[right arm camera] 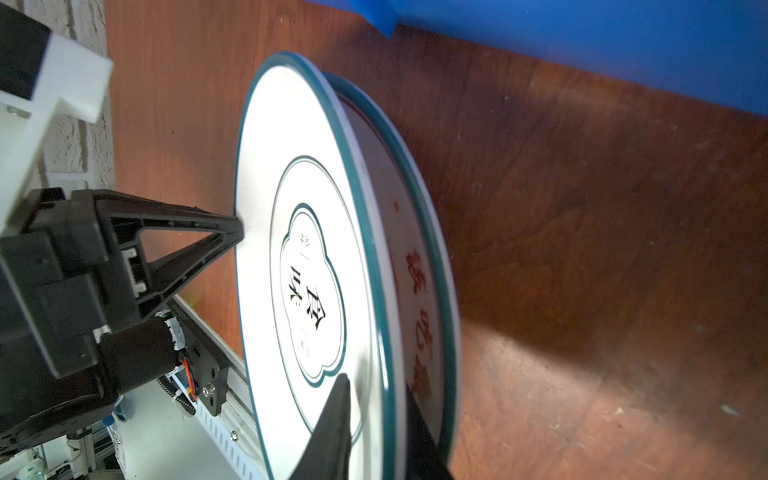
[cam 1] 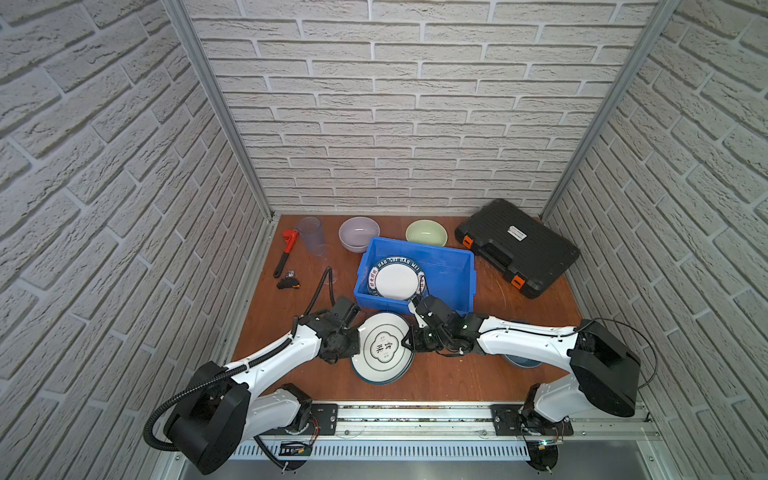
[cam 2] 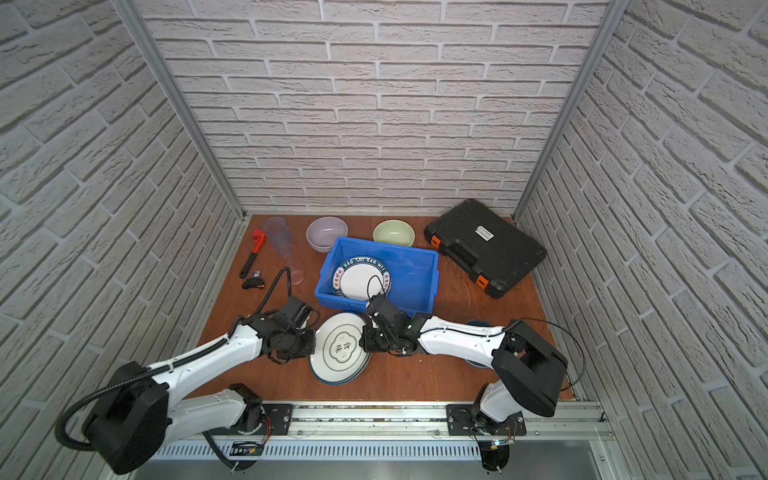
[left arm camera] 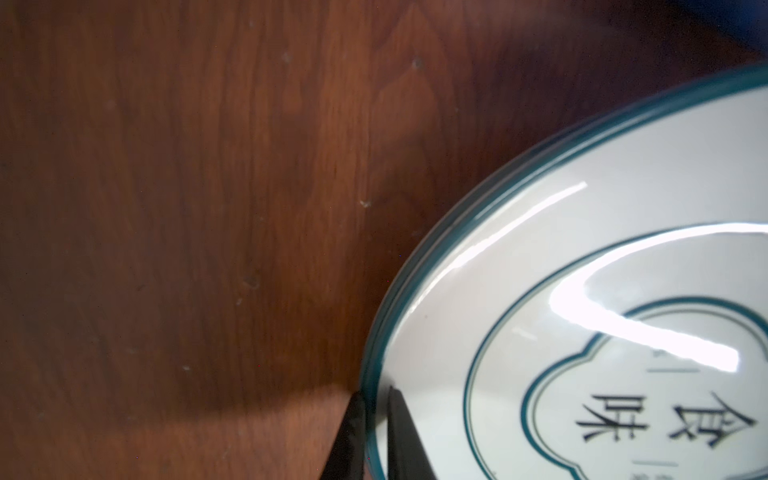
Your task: Place the mixed dishes into the plastic bin
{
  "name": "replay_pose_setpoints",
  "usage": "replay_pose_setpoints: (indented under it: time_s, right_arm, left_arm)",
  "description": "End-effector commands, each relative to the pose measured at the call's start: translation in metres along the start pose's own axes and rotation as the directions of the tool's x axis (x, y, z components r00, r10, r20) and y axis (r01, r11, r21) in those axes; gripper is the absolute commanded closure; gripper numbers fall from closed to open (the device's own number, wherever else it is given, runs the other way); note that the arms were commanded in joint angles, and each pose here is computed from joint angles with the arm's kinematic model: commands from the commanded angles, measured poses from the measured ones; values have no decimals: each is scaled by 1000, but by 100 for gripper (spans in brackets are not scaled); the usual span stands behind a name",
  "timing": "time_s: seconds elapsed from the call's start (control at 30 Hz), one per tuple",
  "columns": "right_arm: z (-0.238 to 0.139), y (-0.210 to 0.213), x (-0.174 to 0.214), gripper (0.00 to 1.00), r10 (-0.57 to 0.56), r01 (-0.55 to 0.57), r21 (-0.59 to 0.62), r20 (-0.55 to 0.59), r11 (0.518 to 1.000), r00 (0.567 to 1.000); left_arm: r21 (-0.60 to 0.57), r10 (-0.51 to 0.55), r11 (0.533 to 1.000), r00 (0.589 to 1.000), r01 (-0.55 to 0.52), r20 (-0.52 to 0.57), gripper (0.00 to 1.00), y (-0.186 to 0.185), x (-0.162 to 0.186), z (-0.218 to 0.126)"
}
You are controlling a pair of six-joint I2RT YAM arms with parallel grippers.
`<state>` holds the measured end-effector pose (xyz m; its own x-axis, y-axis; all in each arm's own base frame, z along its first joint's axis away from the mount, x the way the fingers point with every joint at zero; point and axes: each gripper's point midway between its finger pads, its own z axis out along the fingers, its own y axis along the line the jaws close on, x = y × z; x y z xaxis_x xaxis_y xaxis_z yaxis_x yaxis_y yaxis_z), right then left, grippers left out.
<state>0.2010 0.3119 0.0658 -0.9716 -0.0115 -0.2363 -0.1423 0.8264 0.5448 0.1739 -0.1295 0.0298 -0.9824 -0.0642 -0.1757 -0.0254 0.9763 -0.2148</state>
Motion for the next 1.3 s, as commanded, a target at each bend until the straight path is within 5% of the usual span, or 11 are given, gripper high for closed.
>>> replay_pose_setpoints:
  time_s: [0.0,1.0,1.27]
  right_arm:
    - [2,9,-1,85,-19,19,-23,1,1000,1000]
    - [-49,29,-25,94,-120,123,-53,64,991,991]
    - [-95,29,-45,94,-133,145,-76,142,986,981]
  left_arm:
    - [-1,8,1000,1000,-8,2,87,-2,-1,-10]
    - [-27,38,999,992,-35,116,62,-11,-41,-64]
    - [-15,33,999,981,-30,190,44,-10,-70,-92]
